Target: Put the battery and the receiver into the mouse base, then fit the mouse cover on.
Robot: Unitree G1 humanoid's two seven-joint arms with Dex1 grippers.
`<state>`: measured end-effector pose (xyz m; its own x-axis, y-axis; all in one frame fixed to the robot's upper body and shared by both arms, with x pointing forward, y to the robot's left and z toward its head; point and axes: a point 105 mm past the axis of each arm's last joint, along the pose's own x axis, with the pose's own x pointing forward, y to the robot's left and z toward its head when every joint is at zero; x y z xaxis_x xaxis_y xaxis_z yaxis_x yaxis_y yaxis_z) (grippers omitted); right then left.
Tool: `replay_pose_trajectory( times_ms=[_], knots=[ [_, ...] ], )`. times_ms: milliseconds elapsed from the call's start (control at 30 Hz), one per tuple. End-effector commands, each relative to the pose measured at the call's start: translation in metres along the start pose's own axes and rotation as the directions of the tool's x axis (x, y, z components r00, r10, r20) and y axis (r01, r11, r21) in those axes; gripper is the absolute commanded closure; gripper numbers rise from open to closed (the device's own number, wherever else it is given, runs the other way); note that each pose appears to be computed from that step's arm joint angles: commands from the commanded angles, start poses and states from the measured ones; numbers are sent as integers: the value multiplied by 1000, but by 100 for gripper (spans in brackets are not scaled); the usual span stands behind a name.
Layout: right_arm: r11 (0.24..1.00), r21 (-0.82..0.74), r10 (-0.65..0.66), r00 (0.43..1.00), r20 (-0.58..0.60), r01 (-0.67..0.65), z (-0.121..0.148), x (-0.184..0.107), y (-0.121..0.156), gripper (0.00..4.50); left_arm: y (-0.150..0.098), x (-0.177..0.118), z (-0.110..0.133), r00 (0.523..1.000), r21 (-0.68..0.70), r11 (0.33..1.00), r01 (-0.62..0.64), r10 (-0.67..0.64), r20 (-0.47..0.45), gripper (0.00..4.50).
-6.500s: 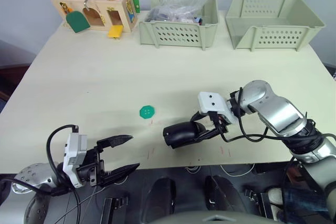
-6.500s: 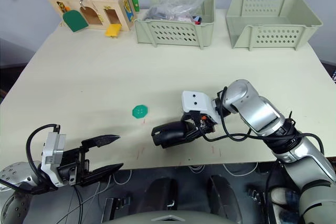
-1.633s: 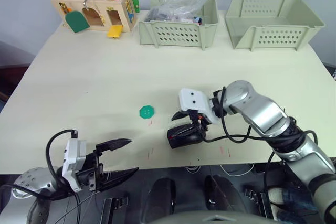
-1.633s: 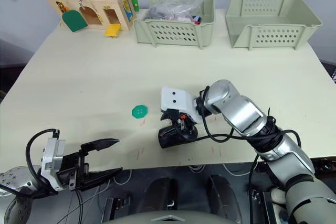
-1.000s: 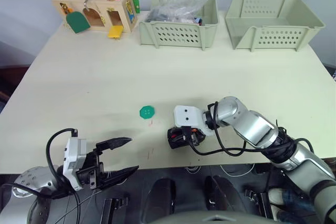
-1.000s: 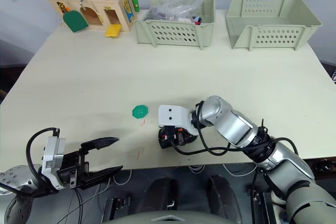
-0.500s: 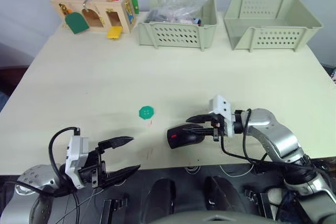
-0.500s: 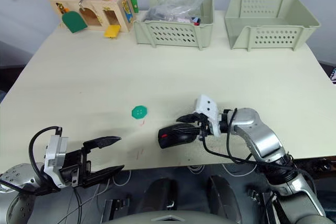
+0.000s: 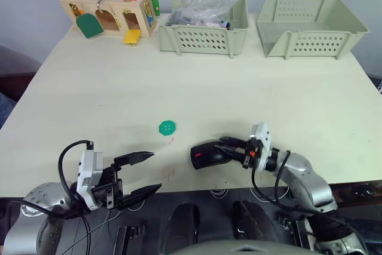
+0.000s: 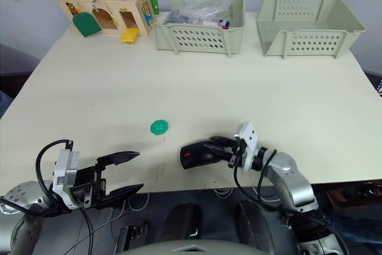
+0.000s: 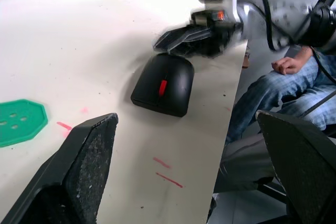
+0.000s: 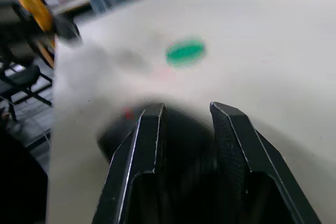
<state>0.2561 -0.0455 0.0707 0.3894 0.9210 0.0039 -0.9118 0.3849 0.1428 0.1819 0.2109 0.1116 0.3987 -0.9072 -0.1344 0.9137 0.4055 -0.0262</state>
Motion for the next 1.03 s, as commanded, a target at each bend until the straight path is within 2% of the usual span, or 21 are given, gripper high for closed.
replay_pose_trajectory(
  times_ms=[33,100,233,267,400,467,567,633,667,700,767,833,967,1033],
  knots=[
    [1000,16,5,992,-130,-3,-44,-2,8,311,-1,0,4,1000,13,1000,1,-1,4,0],
    [1000,11,-23,994,-107,24,-42,-3,3,311,-1,-1,3,1000,11,1000,-1,1,4,0],
    [988,-73,-135,990,45,138,4,-6,-13,311,4,-1,9,998,-16,999,-50,51,40,0],
    [994,-42,-98,989,109,103,17,-8,-8,311,6,-1,10,996,-26,997,-71,73,53,0],
    [986,-76,-138,984,116,147,36,-29,-14,311,14,-4,13,984,-65,986,-152,157,83,0],
    [984,-108,-134,986,96,144,42,-52,-15,311,19,-8,12,973,-71,974,-216,221,71,0],
    [974,-132,-180,983,23,182,48,-101,-22,225,23,-17,10,951,-110,948,-298,305,58,0],
    [967,-167,-204,978,-53,192,48,-132,-24,132,25,-25,3,932,-140,923,-358,363,11,0],
    [964,-177,-215,974,-71,200,48,-140,-25,102,25,-27,1,925,-148,915,-375,379,-3,0],
    [959,-182,-235,969,-80,218,48,-149,-28,41,25,-29,0,923,-155,912,-381,384,-8,0],
    [949,-180,-281,953,-111,259,48,-173,-31,12,25,-35,-9,905,-150,893,-425,419,-73,0],
    [945,-178,-300,945,-134,274,47,-187,-30,12,25,-39,-14,891,-160,877,-454,443,-102,0],
    [947,-176,-295,944,-148,269,47,-195,-28,12,25,-42,-16,878,-140,868,-477,463,-122,0],
    [947,-178,-294,943,-157,265,47,-197,-28,12,24,-41,-15,885,-182,866,-466,454,-105,0]
  ],
)
